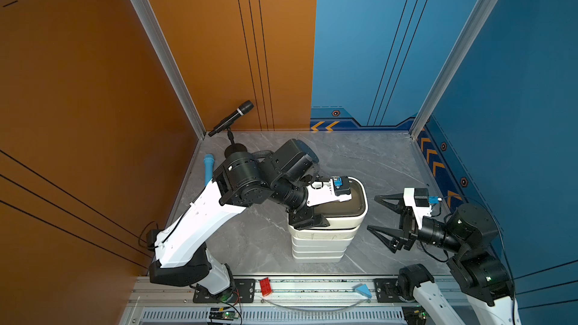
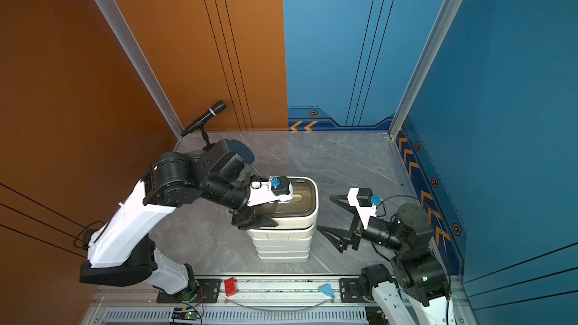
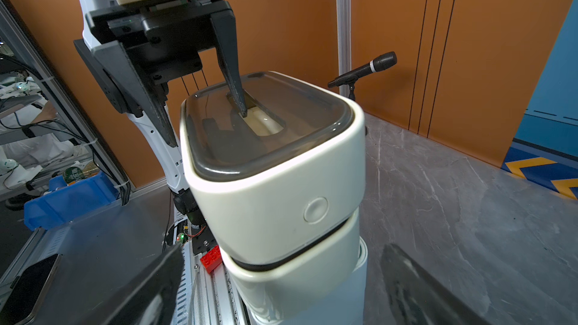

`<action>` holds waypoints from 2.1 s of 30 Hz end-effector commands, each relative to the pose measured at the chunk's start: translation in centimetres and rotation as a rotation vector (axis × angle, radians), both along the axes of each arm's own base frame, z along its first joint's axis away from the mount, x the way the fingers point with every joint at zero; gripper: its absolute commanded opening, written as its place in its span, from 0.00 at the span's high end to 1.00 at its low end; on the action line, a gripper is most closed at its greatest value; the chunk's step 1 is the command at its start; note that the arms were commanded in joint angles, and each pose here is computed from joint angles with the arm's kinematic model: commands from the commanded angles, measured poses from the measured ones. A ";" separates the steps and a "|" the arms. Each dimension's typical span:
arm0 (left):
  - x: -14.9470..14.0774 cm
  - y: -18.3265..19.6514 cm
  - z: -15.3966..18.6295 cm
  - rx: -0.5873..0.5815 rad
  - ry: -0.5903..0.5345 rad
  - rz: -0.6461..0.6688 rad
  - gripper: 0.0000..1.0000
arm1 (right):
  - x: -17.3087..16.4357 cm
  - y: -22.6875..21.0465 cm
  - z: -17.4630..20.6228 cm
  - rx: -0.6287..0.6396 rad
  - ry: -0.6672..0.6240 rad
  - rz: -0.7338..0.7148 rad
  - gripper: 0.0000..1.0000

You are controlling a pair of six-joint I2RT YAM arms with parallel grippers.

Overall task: Stack the tissue boxes
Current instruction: Place the tissue box at the tissue box, then reset both arms

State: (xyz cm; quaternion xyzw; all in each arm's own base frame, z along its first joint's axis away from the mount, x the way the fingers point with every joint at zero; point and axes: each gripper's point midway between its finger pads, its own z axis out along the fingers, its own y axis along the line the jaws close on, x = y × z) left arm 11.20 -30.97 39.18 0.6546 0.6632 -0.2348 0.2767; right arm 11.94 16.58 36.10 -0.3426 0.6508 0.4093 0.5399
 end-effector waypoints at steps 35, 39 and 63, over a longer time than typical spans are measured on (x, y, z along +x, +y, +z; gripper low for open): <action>22.1 22.6 3.5 -0.623 -0.097 1.279 0.02 | 18.2 -12.4 3.2 0.314 0.342 -0.790 0.00; 23.9 25.6 -4.3 -0.545 -0.059 1.434 0.02 | 20.1 -15.7 -3.6 0.268 0.397 -0.961 0.00; 26.9 32.7 -28.9 -0.233 -0.328 1.700 0.02 | 24.1 -18.6 -24.4 -0.271 0.206 -1.224 0.00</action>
